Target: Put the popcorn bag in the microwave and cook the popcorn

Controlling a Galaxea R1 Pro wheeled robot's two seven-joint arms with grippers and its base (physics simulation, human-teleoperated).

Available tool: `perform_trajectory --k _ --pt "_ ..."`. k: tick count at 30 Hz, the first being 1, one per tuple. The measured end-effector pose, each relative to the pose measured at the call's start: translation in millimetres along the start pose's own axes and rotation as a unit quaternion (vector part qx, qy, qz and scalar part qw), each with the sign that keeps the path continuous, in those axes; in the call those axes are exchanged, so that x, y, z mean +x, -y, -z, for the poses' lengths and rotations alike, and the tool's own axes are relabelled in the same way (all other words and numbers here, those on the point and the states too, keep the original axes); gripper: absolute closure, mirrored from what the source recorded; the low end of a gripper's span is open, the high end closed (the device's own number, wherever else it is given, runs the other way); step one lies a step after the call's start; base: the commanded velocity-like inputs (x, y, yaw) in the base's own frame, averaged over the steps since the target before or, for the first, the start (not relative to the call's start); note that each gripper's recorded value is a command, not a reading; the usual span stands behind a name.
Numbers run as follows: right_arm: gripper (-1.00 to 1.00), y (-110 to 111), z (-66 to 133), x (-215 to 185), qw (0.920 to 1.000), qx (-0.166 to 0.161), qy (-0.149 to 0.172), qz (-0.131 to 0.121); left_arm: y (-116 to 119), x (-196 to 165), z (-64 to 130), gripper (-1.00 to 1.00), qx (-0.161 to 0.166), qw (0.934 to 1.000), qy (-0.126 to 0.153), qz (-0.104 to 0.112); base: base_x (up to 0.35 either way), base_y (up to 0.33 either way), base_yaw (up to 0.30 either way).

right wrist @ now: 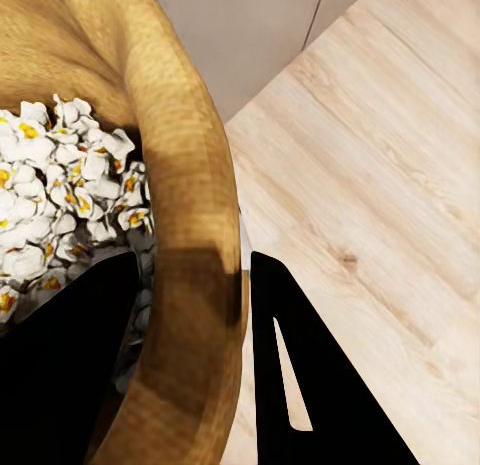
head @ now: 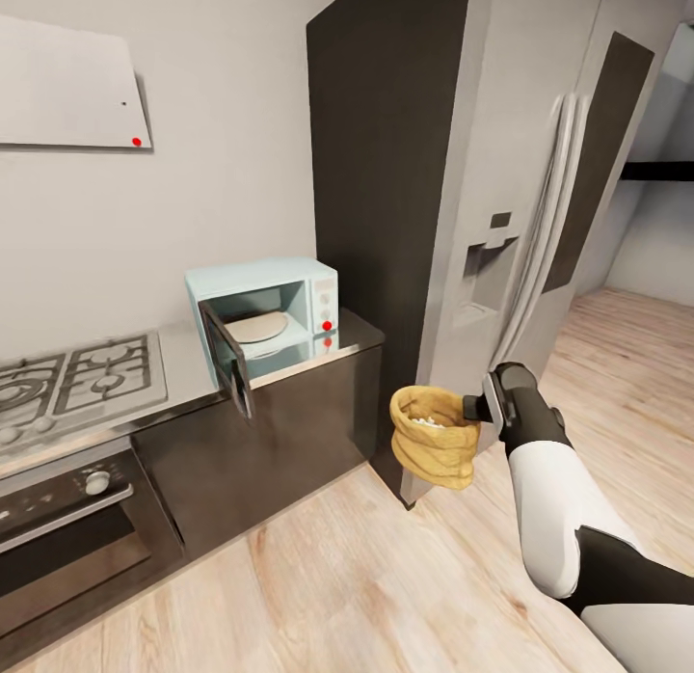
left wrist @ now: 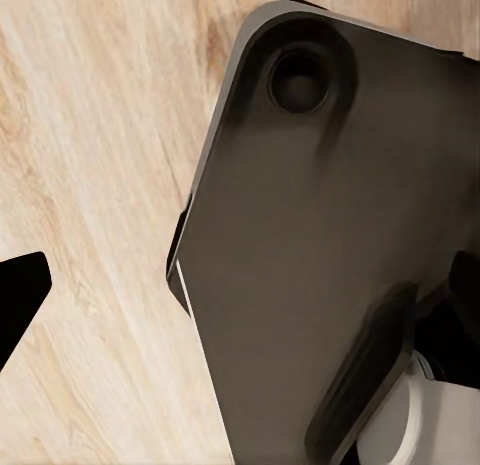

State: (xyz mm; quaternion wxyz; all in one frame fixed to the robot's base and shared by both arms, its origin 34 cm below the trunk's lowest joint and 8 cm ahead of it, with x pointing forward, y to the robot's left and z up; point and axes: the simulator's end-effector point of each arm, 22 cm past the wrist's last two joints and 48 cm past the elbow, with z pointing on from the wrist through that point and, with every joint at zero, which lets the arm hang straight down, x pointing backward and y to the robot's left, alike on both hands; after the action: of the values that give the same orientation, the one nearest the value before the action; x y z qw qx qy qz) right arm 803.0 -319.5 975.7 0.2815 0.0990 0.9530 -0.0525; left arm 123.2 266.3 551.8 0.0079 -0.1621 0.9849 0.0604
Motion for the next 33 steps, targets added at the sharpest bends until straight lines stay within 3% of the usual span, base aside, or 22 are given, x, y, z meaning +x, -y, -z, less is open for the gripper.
perform_trajectory --k 33 --pt "1.0 -1.2 -0.1 0.7 1.0 0.001 -0.001 0.0 0.0 0.0 0.0 -1.0 0.0 1.0 0.0 0.0 0.0 0.0 0.209"
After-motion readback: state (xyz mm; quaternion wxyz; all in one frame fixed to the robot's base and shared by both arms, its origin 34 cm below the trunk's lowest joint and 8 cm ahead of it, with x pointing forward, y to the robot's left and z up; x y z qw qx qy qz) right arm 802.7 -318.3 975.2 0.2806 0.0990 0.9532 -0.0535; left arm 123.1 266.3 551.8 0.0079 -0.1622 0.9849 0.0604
